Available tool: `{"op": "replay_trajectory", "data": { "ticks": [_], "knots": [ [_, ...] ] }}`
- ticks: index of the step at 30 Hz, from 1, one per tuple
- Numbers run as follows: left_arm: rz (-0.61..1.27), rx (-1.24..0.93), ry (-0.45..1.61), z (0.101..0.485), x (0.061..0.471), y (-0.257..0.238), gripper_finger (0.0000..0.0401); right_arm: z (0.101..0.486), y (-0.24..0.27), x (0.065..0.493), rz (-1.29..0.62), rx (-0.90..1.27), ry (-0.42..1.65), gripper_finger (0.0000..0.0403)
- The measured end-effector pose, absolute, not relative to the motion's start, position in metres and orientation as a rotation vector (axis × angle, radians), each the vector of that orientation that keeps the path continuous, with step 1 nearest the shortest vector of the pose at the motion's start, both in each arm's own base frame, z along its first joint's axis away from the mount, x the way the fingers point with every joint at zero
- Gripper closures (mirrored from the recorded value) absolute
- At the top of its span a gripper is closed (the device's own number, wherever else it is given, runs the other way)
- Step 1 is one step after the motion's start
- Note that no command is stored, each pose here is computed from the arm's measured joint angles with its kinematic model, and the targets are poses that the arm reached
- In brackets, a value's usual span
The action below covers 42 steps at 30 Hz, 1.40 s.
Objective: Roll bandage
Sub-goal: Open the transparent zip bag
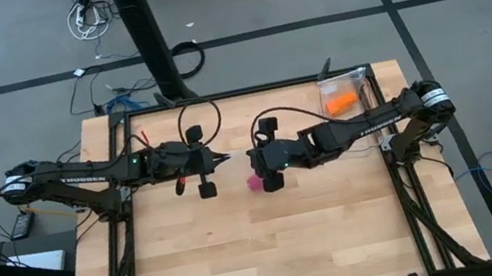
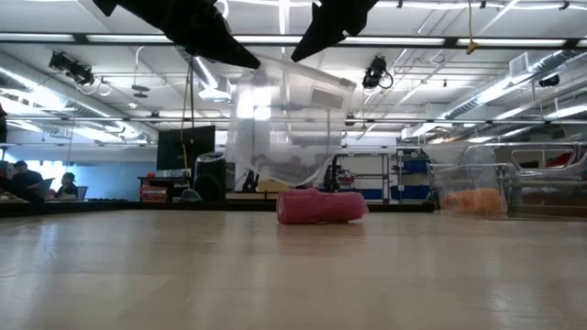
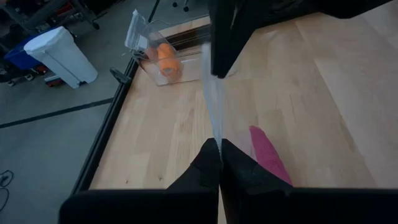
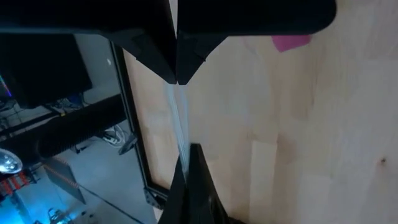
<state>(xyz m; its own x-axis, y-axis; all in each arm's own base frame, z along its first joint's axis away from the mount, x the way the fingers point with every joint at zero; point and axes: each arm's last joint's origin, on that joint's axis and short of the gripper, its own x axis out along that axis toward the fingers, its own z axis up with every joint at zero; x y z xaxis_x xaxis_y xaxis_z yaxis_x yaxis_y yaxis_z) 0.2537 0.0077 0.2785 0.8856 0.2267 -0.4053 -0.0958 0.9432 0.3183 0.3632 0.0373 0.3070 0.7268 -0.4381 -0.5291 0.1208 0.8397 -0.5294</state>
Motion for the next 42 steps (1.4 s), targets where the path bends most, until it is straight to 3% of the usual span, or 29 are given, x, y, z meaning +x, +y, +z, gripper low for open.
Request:
{"op": "replay_trajectory", "data": {
  "ticks": [32, 42],
  "knots": [
    [0.171, 0.296, 0.446, 0.279, 0.254, 0.008, 0.0398, 0.313, 0.029, 0.362, -0.286, -0.481, 0.681, 0.0403],
    [0.173, 0.296, 0.437, 0.28, 0.254, 0.008, 0.0398, 0.311, 0.025, 0.362, -0.196, -0.428, 0.69, 0.0403]
  ]
}}
